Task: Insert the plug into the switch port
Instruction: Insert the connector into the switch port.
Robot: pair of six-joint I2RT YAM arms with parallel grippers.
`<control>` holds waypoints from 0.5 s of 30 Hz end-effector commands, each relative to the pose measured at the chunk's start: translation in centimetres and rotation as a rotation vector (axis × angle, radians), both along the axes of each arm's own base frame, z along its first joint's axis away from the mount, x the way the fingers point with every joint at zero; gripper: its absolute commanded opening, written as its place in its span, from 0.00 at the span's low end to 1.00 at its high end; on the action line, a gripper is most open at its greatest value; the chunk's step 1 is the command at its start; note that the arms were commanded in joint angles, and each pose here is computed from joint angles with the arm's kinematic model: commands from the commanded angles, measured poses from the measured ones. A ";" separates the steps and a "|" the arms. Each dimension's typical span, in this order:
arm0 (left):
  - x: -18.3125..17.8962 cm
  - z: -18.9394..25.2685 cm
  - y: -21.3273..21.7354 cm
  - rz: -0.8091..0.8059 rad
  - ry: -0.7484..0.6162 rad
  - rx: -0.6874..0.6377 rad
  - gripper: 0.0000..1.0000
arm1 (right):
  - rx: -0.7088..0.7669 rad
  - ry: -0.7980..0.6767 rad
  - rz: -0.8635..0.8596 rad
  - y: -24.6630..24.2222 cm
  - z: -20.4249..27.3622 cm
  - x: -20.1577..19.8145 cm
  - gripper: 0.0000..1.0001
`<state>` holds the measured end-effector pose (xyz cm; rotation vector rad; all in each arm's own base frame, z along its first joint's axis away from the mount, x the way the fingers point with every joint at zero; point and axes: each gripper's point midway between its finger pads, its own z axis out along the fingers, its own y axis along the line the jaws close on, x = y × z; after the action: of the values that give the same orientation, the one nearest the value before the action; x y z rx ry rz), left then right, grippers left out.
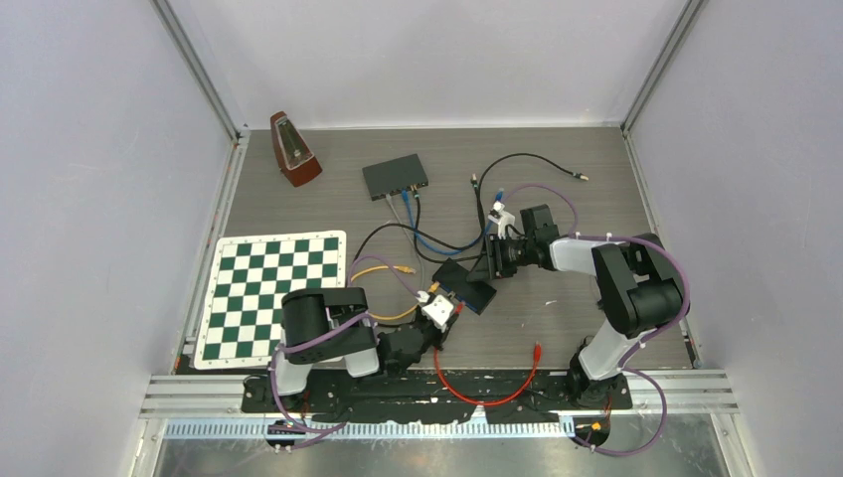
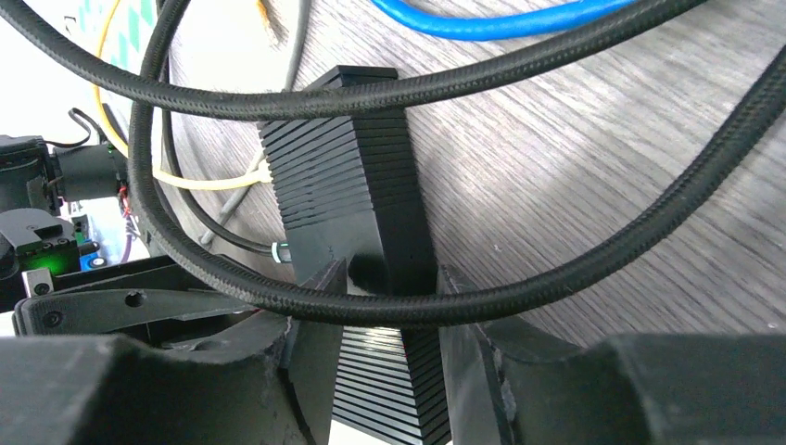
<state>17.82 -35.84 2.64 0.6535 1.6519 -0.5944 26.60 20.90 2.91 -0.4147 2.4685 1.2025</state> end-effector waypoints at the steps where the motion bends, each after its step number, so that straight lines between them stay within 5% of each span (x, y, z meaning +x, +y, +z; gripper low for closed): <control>1: -0.2 3.4 -0.5 -0.006 -0.026 -0.124 0.00 | 0.030 -0.012 -0.017 0.6 0.6 0.4 0.49; 15: -0.7 3.1 0.0 0.027 0.003 -0.142 0.00 | -0.020 -0.001 -0.110 -1.1 0.6 0.7 0.53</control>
<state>17.15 -35.60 4.56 0.6060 1.6269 -0.6416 27.04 20.30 3.18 -0.3042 2.4821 1.1642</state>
